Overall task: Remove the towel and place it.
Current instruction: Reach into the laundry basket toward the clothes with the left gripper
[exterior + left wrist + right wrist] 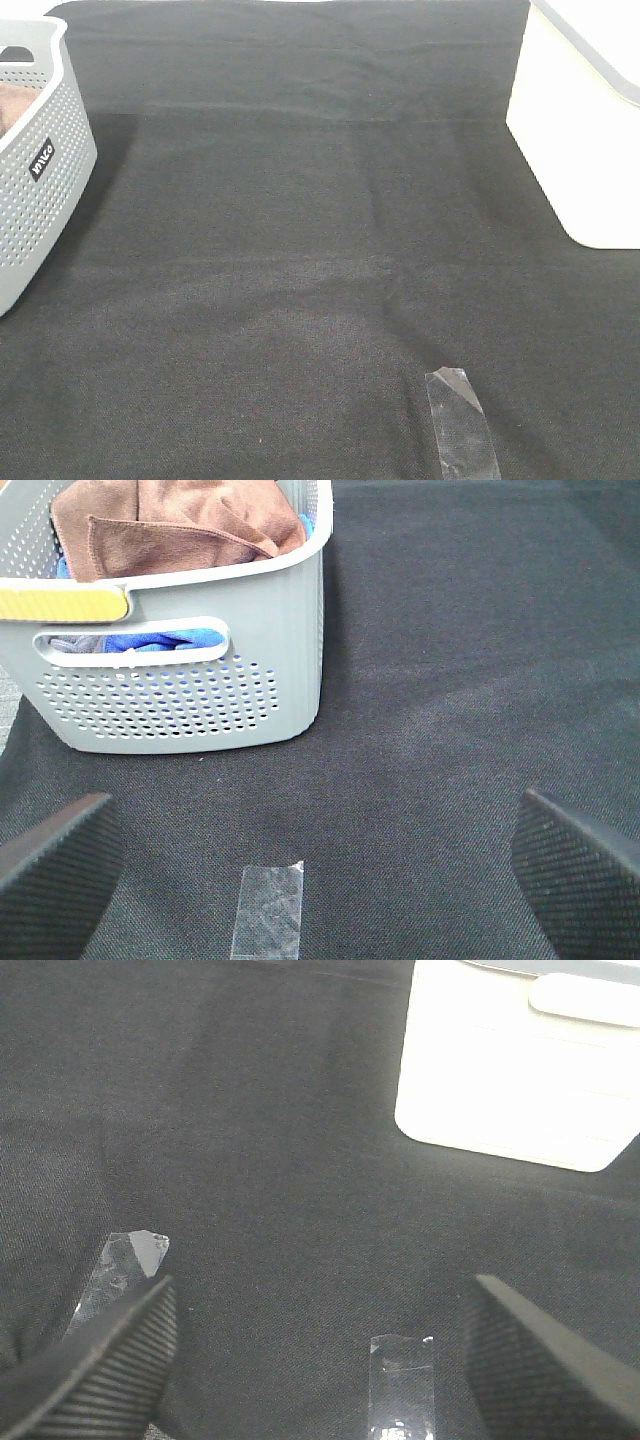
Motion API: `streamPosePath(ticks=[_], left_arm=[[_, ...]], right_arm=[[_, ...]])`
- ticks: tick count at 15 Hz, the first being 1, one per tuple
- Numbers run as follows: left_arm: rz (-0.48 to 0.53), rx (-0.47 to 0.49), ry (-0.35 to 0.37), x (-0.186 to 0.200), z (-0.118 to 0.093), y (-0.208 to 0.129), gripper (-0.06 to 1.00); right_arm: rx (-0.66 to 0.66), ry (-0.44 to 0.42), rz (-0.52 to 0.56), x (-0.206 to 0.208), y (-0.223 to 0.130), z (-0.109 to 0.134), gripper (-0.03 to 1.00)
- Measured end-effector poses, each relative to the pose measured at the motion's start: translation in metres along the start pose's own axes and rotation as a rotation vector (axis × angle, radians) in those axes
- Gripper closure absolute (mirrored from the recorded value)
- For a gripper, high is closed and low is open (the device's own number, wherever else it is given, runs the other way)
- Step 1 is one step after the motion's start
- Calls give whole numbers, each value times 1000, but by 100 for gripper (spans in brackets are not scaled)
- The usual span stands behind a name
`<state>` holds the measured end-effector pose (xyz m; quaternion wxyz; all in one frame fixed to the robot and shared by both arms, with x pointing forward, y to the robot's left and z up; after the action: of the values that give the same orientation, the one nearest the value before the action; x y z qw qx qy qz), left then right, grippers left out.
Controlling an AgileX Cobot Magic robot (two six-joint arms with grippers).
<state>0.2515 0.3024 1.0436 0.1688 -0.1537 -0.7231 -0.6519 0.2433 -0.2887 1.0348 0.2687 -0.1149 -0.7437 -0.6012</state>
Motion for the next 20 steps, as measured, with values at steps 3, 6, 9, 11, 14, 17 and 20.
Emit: streamPosePath(ticks=[3,6,9,11,14,17,20], left_arm=[[-2,-1,13,0,2,0,-5],[-2,-3,15,0,2,0,-5],[-2,-13,15,0,2,0,-5],[-2,-13,15,0,2,0,-5],[-2,-13,15,0,2,0,-5],[-2,-13,15,0,2,0,-5],[-2,-13,15,0,2,0,-5]], right_arm=[[0,0,0,0,0,0,21],[0,0,0,0,0,0,21],[0,0,0,0,0,0,21],[0,0,0,0,0,0,21],[0,0,0,0,0,0,21],[0,0,0,0,0,0,21],[0,0,0,0,0,0,21]])
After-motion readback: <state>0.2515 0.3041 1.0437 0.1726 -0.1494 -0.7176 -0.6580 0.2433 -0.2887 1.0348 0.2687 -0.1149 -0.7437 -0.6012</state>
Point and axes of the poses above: a point on each arm's last joint axis where the gripper is mounted, x pointing back along that axis away from the gripper, z along the wrist's bending axis when the last joint is at zero, y = z × x, the point moved 2 cm from there along -x, pointing out along that axis toward the gripper, and after that the axes turned 7 degrees about x, right-handed, at the moved point
